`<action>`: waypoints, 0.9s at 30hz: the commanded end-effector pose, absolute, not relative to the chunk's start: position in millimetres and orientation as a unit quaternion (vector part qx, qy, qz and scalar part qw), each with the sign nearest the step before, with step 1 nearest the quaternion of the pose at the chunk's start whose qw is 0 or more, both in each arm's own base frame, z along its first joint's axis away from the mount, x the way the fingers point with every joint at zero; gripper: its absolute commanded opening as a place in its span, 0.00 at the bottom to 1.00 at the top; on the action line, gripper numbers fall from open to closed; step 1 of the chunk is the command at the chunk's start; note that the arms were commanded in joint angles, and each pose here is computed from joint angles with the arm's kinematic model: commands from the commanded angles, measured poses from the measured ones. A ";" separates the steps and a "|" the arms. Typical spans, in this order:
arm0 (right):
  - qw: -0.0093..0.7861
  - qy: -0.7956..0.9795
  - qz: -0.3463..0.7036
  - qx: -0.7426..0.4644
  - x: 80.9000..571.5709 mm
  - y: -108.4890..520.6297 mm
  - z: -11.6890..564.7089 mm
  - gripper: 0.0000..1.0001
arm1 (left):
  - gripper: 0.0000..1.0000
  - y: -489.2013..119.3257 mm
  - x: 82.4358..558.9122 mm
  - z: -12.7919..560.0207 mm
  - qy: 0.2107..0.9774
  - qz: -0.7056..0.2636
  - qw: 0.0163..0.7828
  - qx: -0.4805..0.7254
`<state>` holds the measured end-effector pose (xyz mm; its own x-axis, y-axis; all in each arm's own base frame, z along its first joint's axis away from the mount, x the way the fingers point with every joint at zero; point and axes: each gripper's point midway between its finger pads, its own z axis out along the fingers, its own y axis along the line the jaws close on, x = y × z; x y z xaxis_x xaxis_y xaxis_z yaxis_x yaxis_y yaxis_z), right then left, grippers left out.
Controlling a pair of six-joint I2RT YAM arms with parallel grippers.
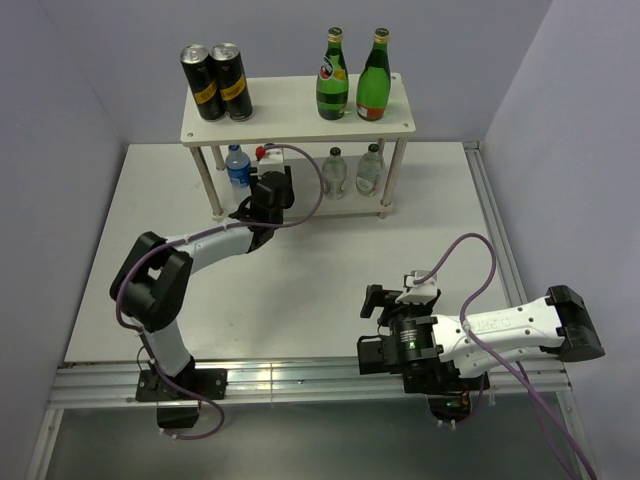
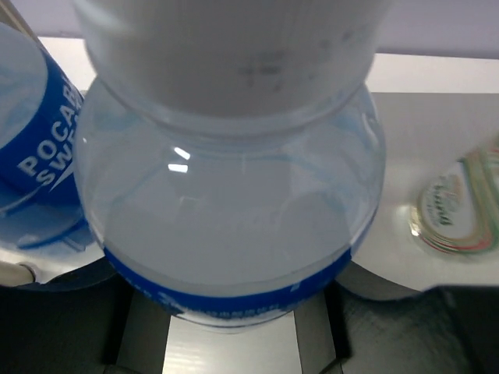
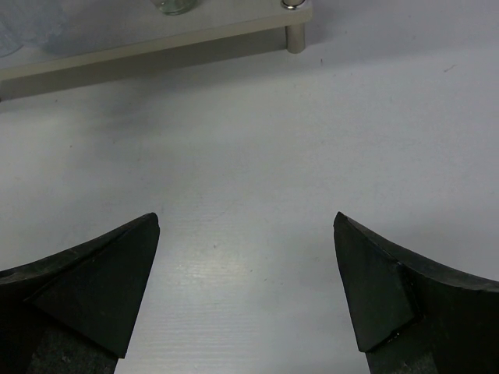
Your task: Place and organize the beverage onto the shelf
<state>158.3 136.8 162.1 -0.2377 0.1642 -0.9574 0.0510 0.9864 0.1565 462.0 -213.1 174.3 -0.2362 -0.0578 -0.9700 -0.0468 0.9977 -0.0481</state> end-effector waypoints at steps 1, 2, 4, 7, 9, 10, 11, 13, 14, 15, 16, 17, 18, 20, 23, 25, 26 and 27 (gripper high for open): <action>0.629 0.771 0.063 0.078 161.0 141.1 172.2 1.00 | 0.00 -218.3 489.8 232.3 0.730 -0.055 0.677 -0.075; 0.629 0.771 0.062 0.077 161.0 141.4 172.4 1.00 | 0.00 -217.0 492.9 228.9 0.731 -0.058 0.676 -0.077; 0.630 0.770 0.063 0.078 161.1 141.7 172.6 1.00 | 0.00 -211.2 499.6 218.4 0.735 -0.056 0.671 -0.083; 0.630 0.770 0.061 0.076 161.1 141.6 171.9 1.00 | 0.00 -207.7 504.4 208.7 0.739 -0.054 0.666 -0.088; 0.631 0.770 0.060 0.075 161.2 142.0 172.0 1.00 | 0.00 -208.0 504.8 203.3 0.741 -0.055 0.663 -0.087; 0.631 0.770 0.060 0.075 161.2 142.0 172.0 1.00 | 0.01 -206.9 505.0 201.8 0.742 -0.054 0.663 -0.089; 0.631 0.770 0.058 0.074 161.2 142.1 171.5 1.00 | 0.02 -207.2 504.5 200.0 0.743 -0.054 0.661 -0.088; 0.632 0.769 0.056 0.073 161.3 142.6 171.3 1.00 | 0.10 -206.2 504.2 199.7 0.741 -0.056 0.663 -0.090; 0.632 0.769 0.057 0.074 161.3 142.5 171.7 1.00 | 0.14 -206.3 503.0 197.4 0.743 -0.057 0.661 -0.088; 0.632 0.769 0.056 0.074 161.3 142.4 171.5 1.00 | 0.17 -206.5 502.8 197.8 0.742 -0.058 0.661 -0.088; 0.632 0.770 0.053 0.071 161.3 142.5 170.8 1.00 | 0.27 -207.0 502.3 197.5 0.743 -0.059 0.661 -0.086; 0.633 0.769 0.053 0.071 161.3 142.3 171.1 1.00 | 0.33 -207.2 502.1 196.8 0.744 -0.059 0.660 -0.086; 0.633 0.769 0.054 0.073 161.4 142.6 171.6 1.00 | 0.39 -207.8 500.9 196.3 0.745 -0.061 0.659 -0.085; 0.633 0.769 0.054 0.074 161.5 142.1 171.5 1.00 | 0.57 -206.6 498.5 195.9 0.745 -0.063 0.658 -0.085; 0.633 0.769 0.054 0.074 161.5 141.8 171.6 1.00 | 0.72 -206.3 495.0 192.9 0.748 -0.064 0.655 -0.082; 0.633 0.769 0.054 0.074 161.5 141.8 171.6 1.00 | 0.83 -204.7 493.3 194.5 0.747 -0.064 0.657 -0.084; 0.633 0.769 0.054 0.074 161.5 141.6 171.6 1.00 | 0.84 -204.9 491.4 192.3 0.748 -0.064 0.655 -0.083; 0.633 0.768 0.055 0.075 161.5 141.6 171.8 1.00 | 0.85 -204.3 490.5 194.8 0.747 -0.066 0.656 -0.084</action>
